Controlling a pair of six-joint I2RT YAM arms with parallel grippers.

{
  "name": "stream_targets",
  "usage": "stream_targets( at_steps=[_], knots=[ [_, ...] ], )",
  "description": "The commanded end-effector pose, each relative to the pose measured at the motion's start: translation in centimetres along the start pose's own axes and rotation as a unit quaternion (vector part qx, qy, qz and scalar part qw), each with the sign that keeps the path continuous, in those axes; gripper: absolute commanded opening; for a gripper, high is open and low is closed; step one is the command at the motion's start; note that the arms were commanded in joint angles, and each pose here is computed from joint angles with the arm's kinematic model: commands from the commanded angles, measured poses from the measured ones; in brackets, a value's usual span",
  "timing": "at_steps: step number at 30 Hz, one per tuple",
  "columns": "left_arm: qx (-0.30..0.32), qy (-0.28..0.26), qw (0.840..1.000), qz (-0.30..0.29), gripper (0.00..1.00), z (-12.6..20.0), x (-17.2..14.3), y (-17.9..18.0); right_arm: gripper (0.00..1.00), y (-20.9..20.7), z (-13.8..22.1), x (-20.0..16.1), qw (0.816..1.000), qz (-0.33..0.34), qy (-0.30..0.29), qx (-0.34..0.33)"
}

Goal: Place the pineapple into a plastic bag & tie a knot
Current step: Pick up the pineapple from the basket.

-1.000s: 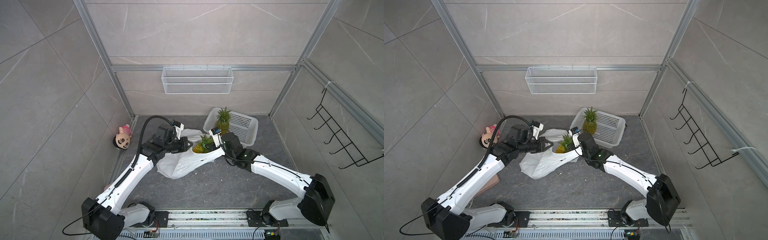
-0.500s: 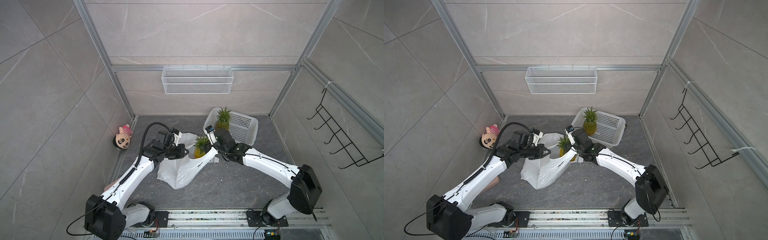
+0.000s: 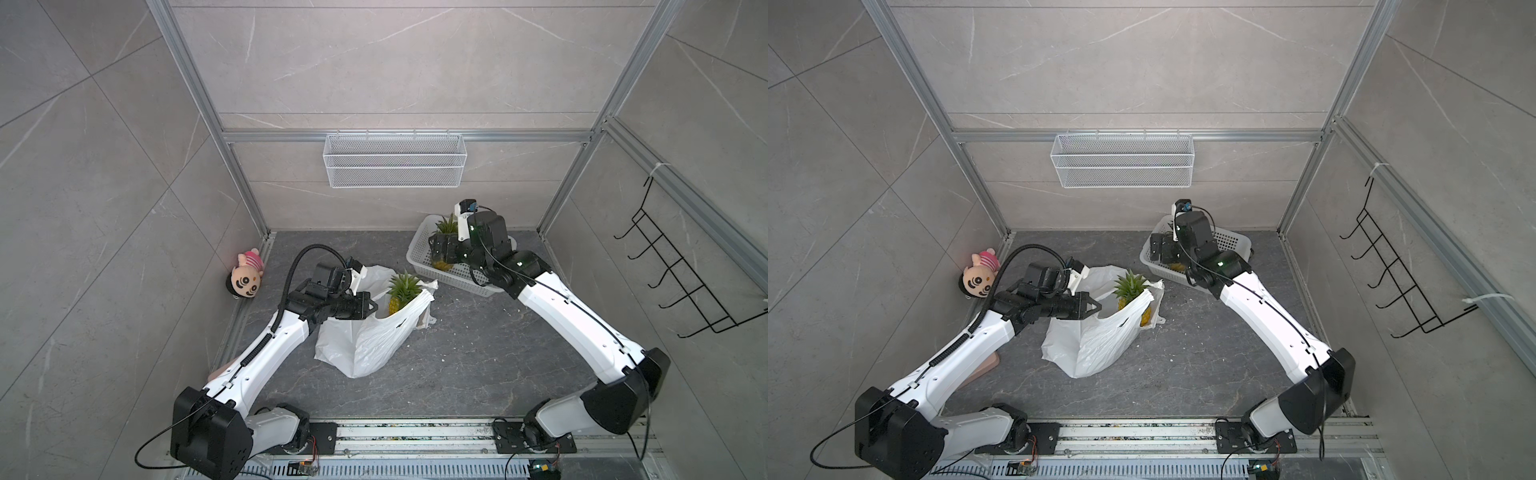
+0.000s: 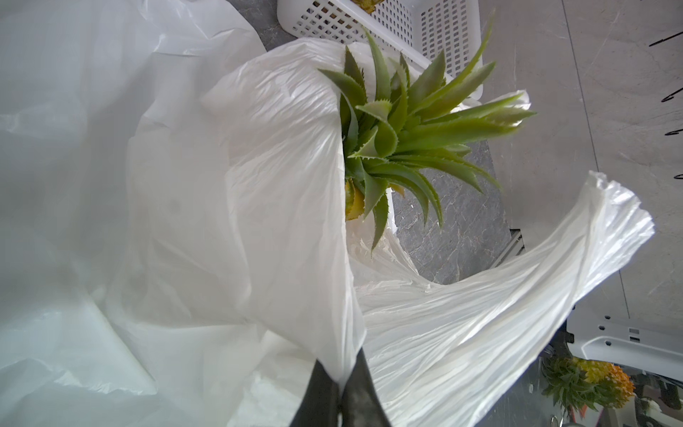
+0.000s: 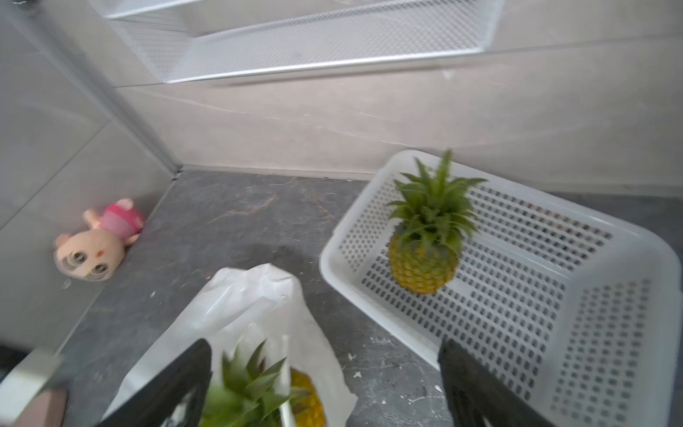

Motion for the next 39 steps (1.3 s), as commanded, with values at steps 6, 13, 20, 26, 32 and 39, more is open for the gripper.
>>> stream_targets(
  at_steps=[6, 13, 20, 26, 32, 39],
  knots=[
    [-0.012, 0.015, 1.0, -0.013, 0.0, 0.1, -0.1, -0.4, 0.99, -3.8, -9.3, -1.1, 0.994, 0.006, 0.089, -0.063],
    [-0.011, 0.019, 1.0, -0.013, 0.0, 0.1, -0.1, -0.4, 0.99, -5.4, -15.5, -1.2, 0.988, 0.001, 0.108, -0.113],
    [-0.01, 0.022, 1.0, -0.013, 0.0, -0.1, -0.1, -0.3, 0.96, -6.2, -20.3, -3.3, 0.983, -0.009, 0.133, -0.127],
    [-0.007, 0.025, 1.0, -0.013, 0.0, -0.1, -0.1, -0.3, 0.51, -6.0, -22.0, -3.8, 0.98, 0.003, 0.157, -0.121],
    [-0.005, 0.018, 1.0, -0.018, 0.0, 0.4, -0.2, -0.4, 0.06, -6.2, -18.6, -1.2, 0.987, 0.005, 0.115, -0.115],
    [0.039, -0.03, 0.998, -0.033, 0.48, 2.4, 0.2, -0.2, 0.0, -7.1, -10.2, 4.4, 0.994, -0.006, 0.019, -0.111]
  ],
)
Point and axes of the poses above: each gripper's point midway between its finger pads, its own z axis back along the fingers, its own y axis along the line the jaws close on, x = y × z, the point moved 5 cm from there along z, back along the fingers, and after that the axes turned 15 degrees about z, right-handed, at the moved point
